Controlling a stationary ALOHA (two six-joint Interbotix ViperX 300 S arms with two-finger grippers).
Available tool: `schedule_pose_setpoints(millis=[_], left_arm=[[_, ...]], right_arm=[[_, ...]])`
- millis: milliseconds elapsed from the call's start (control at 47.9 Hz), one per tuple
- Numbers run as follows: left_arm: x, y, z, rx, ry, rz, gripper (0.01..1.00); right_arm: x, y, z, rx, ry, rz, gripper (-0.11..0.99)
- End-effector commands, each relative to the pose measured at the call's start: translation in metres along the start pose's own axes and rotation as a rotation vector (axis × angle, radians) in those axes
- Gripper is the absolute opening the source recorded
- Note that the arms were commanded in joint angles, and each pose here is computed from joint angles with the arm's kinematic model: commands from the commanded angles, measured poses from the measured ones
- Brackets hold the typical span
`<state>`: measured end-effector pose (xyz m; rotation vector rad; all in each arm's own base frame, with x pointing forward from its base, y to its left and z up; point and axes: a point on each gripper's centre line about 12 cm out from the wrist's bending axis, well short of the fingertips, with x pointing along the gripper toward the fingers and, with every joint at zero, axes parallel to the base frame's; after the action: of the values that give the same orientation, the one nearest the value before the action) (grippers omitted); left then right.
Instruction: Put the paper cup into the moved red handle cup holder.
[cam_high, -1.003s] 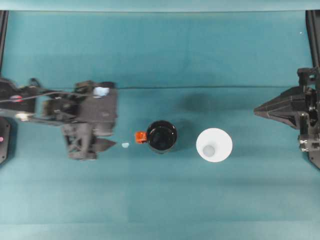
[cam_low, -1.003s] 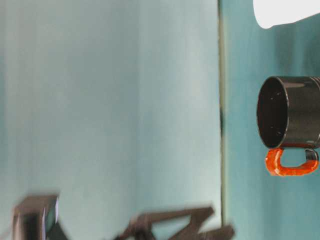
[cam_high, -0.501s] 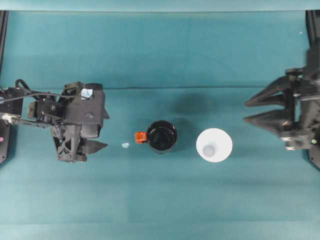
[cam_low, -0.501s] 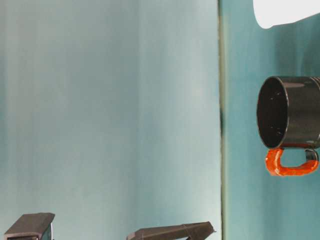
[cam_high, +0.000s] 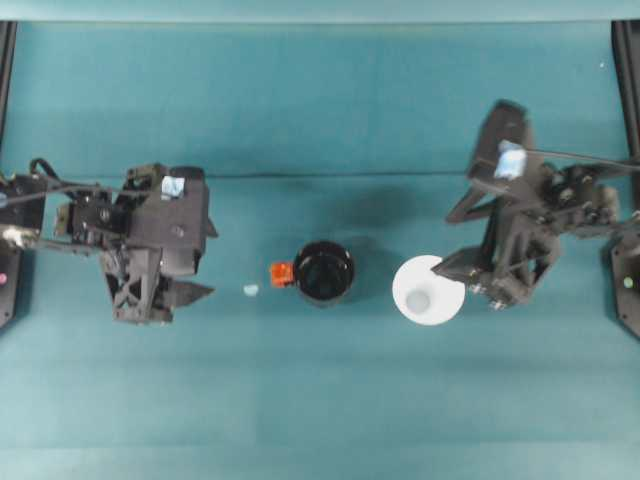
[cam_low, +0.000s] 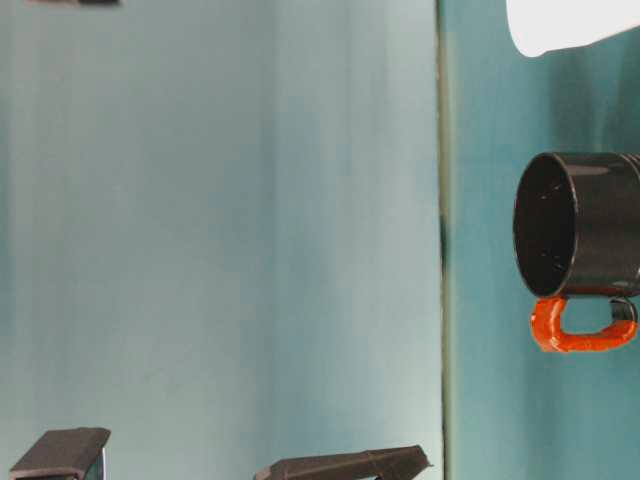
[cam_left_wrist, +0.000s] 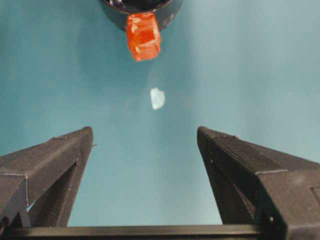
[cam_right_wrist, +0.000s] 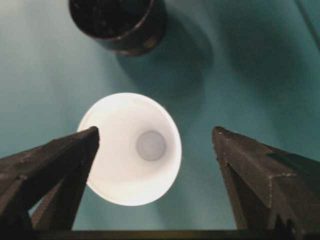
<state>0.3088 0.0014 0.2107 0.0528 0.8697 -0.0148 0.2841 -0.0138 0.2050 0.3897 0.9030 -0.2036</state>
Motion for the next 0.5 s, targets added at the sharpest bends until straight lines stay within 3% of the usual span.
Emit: schedule_pose_setpoints(millis=[0,480], left_arm=[[-0.005,-0.0006,0.005,0.0,-0.025,0.0,0.935],[-0.006,-0.0006,0.003,0.002,-0.025,0.0,0.934]], right_arm=[[0.028,0.0007,-0.005,-0.002,0.085,-0.027,0.92],[0.063,-0.0067,-0.021,0.0,0.205,-0.075,0.92]])
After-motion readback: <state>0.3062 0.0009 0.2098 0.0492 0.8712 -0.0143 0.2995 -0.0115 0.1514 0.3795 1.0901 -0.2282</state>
